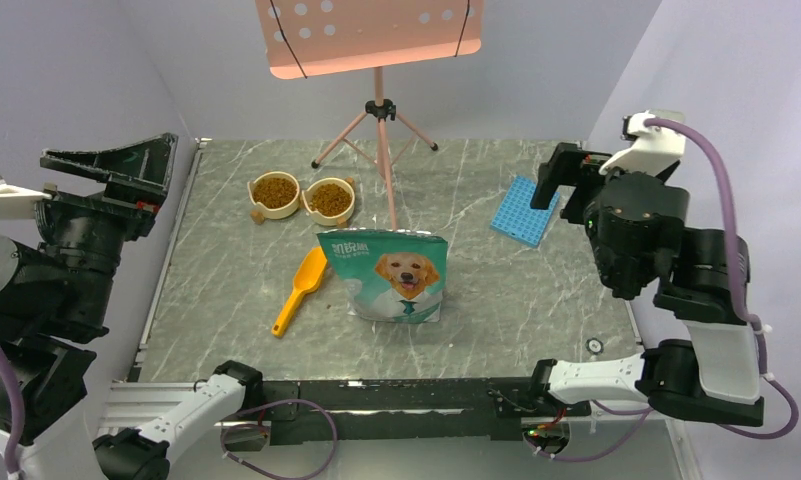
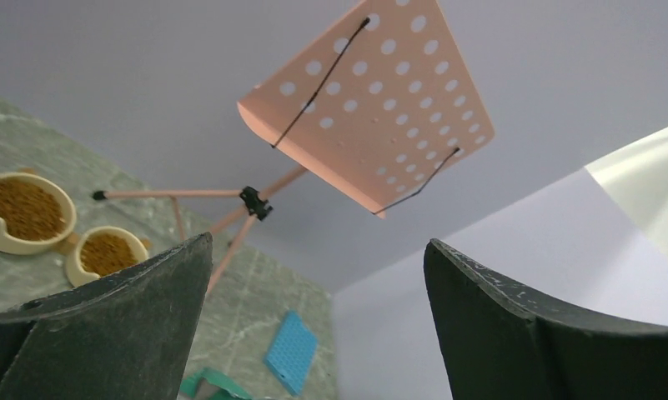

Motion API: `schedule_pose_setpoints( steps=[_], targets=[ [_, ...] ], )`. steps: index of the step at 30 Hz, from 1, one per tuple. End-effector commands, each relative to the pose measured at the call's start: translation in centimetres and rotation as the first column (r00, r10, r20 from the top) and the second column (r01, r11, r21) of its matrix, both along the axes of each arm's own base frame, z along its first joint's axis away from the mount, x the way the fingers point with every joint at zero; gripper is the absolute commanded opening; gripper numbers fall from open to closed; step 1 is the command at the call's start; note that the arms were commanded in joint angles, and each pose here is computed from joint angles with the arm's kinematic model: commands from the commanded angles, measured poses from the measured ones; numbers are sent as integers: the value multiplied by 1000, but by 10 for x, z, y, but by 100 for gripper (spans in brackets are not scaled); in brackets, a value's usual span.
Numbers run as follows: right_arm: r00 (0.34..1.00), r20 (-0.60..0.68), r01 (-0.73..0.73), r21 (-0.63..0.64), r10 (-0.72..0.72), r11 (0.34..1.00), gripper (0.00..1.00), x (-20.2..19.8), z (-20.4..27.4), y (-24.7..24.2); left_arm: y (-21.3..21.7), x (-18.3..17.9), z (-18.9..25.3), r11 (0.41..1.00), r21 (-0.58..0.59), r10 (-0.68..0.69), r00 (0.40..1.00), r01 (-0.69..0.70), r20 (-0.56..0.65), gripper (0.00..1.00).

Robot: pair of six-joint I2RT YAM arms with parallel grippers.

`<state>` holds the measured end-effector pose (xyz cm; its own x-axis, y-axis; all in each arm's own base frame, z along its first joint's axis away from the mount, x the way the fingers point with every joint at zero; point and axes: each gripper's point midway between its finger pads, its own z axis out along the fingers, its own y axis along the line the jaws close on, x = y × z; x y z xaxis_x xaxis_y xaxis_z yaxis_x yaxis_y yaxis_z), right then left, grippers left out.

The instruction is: Serve the pet food

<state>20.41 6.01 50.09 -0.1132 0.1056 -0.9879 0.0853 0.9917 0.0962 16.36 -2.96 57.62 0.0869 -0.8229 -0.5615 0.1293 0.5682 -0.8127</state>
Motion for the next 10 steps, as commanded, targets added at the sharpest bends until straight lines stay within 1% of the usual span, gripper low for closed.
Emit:
schedule_pose_setpoints(
  steps=[1,7,10],
  targets=[
    [1000,7,4,20,-4,1000,100,-1,1,-2,20,-5,11,990,94,100,993,-106,59,99],
    [999,44,-18,25,17,1000,100,0,14,-1,24,-9,13,986,114,112,991,-120,71,99],
    [994,71,-85,32,83,996,100,-1,22,7,25,-9,16,985,121,116,990,-126,82,99]
  ],
)
